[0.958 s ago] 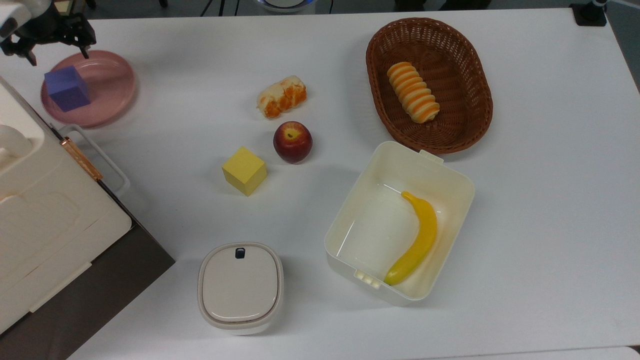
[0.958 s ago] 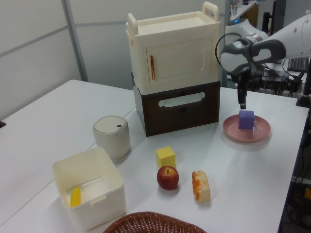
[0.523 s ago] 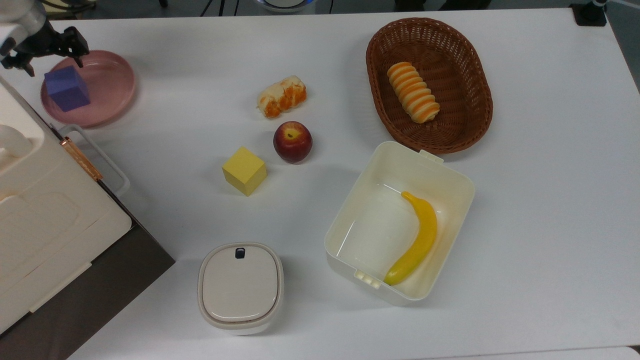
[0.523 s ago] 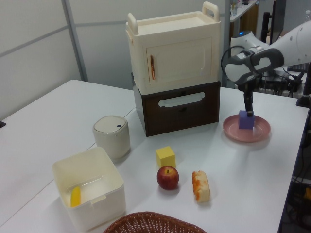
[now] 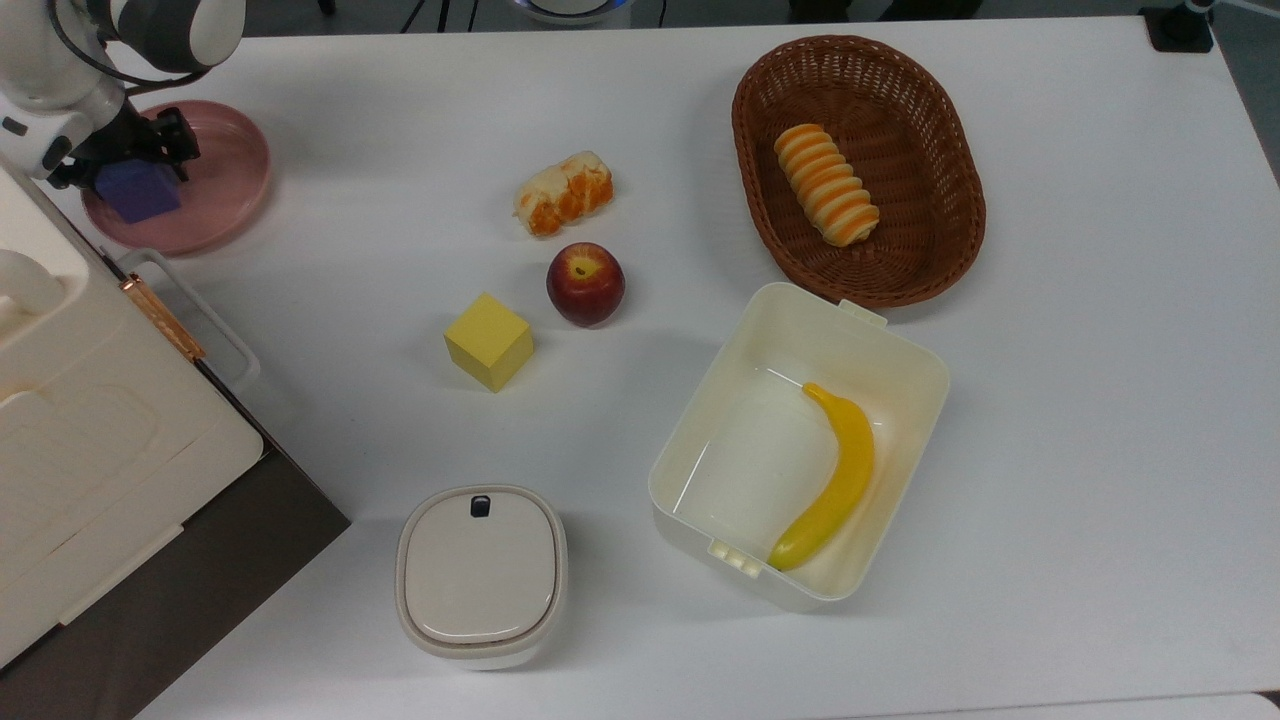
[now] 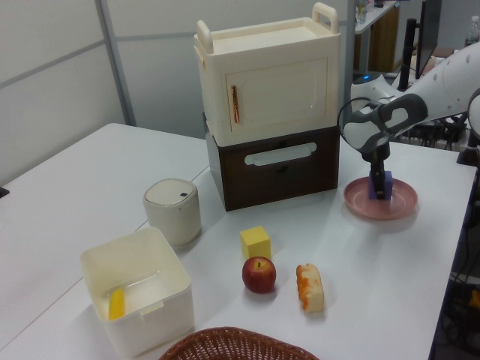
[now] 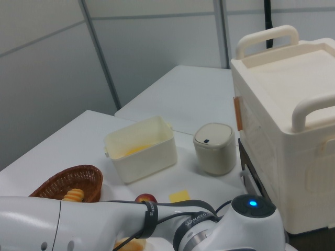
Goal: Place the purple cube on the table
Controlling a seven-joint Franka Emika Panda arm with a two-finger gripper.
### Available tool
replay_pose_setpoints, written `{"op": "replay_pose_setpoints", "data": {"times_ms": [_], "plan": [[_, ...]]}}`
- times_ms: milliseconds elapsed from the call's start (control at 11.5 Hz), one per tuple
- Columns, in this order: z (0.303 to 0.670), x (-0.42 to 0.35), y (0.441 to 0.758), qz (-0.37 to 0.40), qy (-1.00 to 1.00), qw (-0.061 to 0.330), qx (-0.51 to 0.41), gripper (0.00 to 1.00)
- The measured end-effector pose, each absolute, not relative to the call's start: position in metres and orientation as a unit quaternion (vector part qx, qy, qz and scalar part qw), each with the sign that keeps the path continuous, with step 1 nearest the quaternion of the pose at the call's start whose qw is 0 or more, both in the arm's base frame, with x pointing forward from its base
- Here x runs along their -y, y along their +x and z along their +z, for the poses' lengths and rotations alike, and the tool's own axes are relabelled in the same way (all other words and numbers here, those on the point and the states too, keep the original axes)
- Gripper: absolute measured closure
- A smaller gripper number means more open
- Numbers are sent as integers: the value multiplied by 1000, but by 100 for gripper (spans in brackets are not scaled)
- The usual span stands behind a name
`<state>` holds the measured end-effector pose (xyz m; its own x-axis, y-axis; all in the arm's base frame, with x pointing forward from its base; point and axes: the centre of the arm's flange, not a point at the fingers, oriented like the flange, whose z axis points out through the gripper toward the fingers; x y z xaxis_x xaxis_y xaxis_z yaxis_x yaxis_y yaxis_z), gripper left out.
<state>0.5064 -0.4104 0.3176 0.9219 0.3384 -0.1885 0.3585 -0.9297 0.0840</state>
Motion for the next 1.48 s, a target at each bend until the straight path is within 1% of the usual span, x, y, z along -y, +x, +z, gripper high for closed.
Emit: {"op": "replay_pose_setpoints", "data": {"times_ms": [87, 174, 261, 435, 610, 784, 1045, 1219, 1393, 1480], "plan": [[318, 411, 507, -85, 979, 59, -178, 22], [320, 411, 507, -84, 979, 60, -178, 38], [324, 411, 507, -82, 979, 62, -177, 40], [344, 409, 507, -77, 980, 69, -171, 40], [373, 395, 509, -72, 982, 68, -161, 40], [393, 357, 527, -61, 987, 55, -140, 40], [399, 281, 566, -48, 994, 44, -83, 40], [400, 216, 593, -37, 997, 41, -49, 40], [399, 144, 614, -31, 998, 43, -27, 40], [398, 120, 619, -29, 998, 44, -17, 40]]}}
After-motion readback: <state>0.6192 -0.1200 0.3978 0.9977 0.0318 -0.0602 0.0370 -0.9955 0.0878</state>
